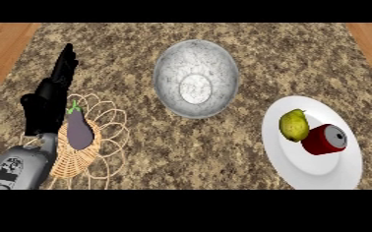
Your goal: Pick the can from the plate and place it in the bowl
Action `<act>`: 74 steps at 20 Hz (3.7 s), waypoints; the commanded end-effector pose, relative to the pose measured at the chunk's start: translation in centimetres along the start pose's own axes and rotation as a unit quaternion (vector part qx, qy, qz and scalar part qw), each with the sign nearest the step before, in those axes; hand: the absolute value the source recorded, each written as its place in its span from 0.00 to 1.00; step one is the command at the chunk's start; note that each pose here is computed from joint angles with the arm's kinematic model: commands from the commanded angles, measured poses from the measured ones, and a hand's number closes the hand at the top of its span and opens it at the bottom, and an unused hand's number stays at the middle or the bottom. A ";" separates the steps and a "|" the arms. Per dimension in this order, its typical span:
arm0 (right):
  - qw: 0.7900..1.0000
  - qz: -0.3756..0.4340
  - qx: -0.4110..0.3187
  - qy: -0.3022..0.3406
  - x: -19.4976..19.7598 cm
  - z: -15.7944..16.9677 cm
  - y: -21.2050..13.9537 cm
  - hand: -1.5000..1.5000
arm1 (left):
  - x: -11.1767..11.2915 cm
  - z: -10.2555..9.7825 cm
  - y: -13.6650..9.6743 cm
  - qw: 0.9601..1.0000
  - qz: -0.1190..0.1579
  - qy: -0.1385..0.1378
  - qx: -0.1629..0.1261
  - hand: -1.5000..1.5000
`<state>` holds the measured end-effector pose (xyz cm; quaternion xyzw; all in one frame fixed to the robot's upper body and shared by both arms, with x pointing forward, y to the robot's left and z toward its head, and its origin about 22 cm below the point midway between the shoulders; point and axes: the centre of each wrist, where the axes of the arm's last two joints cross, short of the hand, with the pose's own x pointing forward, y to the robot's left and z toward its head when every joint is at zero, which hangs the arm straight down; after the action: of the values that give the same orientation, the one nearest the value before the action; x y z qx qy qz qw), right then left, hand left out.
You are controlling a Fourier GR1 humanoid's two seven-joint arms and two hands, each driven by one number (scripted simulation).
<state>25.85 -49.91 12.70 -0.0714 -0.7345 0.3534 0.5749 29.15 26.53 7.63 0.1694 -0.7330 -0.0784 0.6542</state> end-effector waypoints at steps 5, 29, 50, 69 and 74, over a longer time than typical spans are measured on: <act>0.985 0.063 0.160 -0.005 0.9 -2.5 0.3 0.00 | -0.9 0.7 0.2 1.000 0.005 0.009 -0.009 0.50; 0.940 0.162 0.289 0.084 -1.4 -8.2 11.0 0.00 | -0.5 0.6 0.8 1.000 0.001 0.011 0.005 0.50; 0.937 0.190 0.293 0.027 -6.8 -8.0 16.3 1.00 | -1.6 0.1 0.1 1.000 0.005 0.008 0.004 0.50; 0.961 0.128 0.236 -0.070 13.4 -15.3 41.7 1.00 | -0.9 0.5 -0.9 1.000 0.002 0.021 -0.013 0.50; 0.987 0.065 0.124 -0.073 18.5 -12.6 42.5 1.00 | -0.4 0.0 0.0 1.000 -0.003 0.020 -0.001 0.50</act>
<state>21.38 -5.20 0.77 -0.0182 -0.6831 0.5558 0.4734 29.13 26.43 7.05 0.1687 -0.7201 -0.0806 0.6682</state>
